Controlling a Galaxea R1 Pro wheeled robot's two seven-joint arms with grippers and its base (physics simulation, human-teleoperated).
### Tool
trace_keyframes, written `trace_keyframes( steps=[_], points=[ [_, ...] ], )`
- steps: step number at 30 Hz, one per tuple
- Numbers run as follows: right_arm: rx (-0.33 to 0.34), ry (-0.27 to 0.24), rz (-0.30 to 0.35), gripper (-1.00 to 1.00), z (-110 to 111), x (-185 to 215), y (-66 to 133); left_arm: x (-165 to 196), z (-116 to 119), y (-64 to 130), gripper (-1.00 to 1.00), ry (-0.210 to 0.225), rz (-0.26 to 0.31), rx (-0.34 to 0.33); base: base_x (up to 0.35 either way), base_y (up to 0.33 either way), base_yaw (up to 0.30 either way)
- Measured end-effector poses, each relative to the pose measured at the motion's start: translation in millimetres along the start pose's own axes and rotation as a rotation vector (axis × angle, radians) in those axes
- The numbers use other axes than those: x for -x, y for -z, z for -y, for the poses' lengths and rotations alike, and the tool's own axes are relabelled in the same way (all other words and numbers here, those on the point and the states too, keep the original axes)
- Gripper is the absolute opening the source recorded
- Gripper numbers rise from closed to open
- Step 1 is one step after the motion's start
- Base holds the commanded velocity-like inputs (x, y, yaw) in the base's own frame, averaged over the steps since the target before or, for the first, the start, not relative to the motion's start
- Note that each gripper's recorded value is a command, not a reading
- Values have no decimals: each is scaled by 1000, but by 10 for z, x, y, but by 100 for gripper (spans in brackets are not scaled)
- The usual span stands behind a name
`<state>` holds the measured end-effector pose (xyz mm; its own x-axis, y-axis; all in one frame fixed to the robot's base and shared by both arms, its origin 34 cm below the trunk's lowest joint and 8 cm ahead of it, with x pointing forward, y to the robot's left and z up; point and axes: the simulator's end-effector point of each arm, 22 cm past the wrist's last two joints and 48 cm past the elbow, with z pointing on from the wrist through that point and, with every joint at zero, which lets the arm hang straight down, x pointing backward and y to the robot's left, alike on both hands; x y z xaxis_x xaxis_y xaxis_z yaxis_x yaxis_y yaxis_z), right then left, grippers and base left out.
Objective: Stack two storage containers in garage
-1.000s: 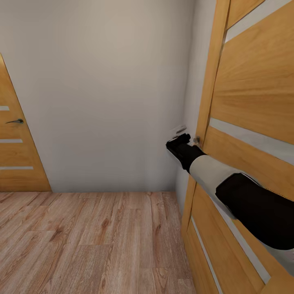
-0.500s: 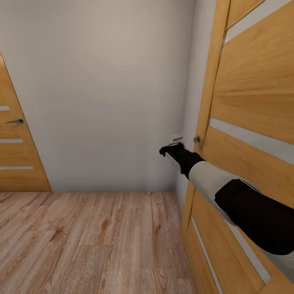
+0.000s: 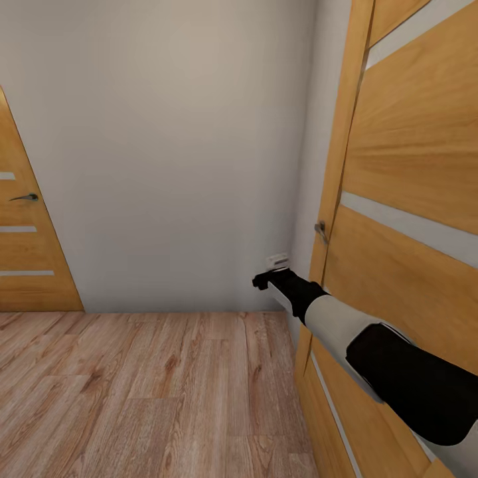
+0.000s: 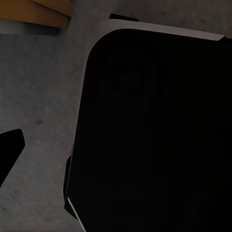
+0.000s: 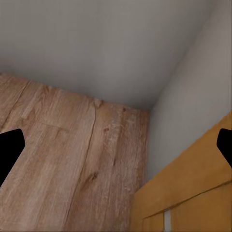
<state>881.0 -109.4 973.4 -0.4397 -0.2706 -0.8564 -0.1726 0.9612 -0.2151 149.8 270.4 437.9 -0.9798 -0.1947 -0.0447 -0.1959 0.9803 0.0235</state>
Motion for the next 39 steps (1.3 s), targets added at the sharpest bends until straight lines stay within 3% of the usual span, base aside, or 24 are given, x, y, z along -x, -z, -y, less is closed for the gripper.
trace_keyframes(
  steps=[16,21,27,30,39],
  points=[
    [32,-3,-31,100,-83,-194,-32,0,-1,0,100,0,0,0,0,0,0],
    [70,-15,-135,100,-356,-1098,-99,0,-1,0,100,0,0,0,0,0,0],
    [108,-25,-235,100,-659,-2093,-42,3,-9,0,100,0,1,1,0,0,0],
    [130,-24,-316,100,-843,-2752,76,9,-30,0,100,0,2,2,0,0,0],
    [168,-24,-440,100,-1168,-3870,427,11,-42,0,100,-1,2,3,0,0,0]
  ],
)
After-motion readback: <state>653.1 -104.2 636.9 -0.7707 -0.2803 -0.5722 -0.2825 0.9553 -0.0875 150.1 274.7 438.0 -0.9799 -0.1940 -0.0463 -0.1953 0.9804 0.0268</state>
